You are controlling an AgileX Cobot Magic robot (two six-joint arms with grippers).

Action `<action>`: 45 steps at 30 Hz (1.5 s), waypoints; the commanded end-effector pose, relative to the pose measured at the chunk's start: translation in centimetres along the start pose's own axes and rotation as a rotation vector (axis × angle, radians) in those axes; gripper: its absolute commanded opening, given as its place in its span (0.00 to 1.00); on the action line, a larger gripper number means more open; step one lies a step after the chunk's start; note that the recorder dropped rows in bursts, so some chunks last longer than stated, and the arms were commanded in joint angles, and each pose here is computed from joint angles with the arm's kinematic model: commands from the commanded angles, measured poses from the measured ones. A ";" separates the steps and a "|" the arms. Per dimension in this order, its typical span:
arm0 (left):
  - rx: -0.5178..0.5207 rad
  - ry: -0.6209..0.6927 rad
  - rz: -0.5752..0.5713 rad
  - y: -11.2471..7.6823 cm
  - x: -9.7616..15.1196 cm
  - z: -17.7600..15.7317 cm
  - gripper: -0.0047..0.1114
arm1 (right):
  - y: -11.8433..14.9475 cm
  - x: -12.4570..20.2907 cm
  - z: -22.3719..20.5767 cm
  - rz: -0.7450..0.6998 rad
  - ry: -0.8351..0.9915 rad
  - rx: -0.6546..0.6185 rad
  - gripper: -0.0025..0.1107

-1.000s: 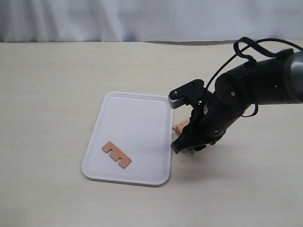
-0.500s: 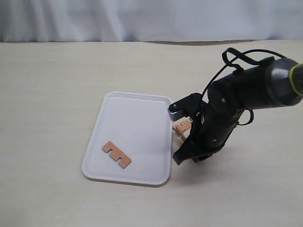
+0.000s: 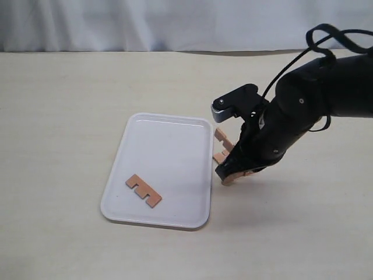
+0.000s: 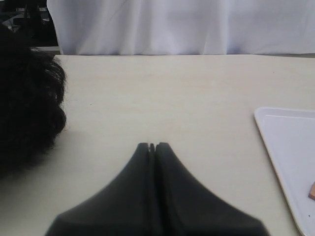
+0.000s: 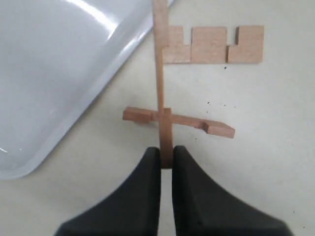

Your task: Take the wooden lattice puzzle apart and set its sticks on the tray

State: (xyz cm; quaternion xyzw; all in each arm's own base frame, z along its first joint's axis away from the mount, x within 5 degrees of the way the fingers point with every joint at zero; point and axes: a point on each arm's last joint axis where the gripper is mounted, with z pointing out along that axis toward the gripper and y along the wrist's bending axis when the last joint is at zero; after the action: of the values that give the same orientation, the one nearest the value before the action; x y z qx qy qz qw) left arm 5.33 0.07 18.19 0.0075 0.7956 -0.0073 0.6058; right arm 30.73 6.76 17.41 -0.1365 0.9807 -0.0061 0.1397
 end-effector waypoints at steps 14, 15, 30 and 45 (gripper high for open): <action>0.008 -0.005 0.004 0.0 0.0 0.0 0.04 | 3.7 -3.4 2.2 0.024 -0.107 -0.436 0.06; 0.008 -0.005 0.004 0.0 0.0 0.0 0.04 | 3.8 -3.7 2.6 0.033 -0.104 -0.445 0.06; 0.008 -0.005 0.004 0.0 0.0 0.0 0.04 | 5.0 -6.0 5.2 -0.001 -0.092 -0.441 0.37; 0.008 -0.005 0.004 0.0 0.0 0.0 0.04 | 0.2 -4.2 -3.1 -0.375 0.017 0.039 0.41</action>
State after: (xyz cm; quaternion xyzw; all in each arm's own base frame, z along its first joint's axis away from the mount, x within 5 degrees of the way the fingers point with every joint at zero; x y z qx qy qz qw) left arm 5.33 0.07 18.19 0.0075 0.7956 -0.0073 0.6058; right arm 34.29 9.14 21.42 -0.2868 0.9433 -0.0025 0.1669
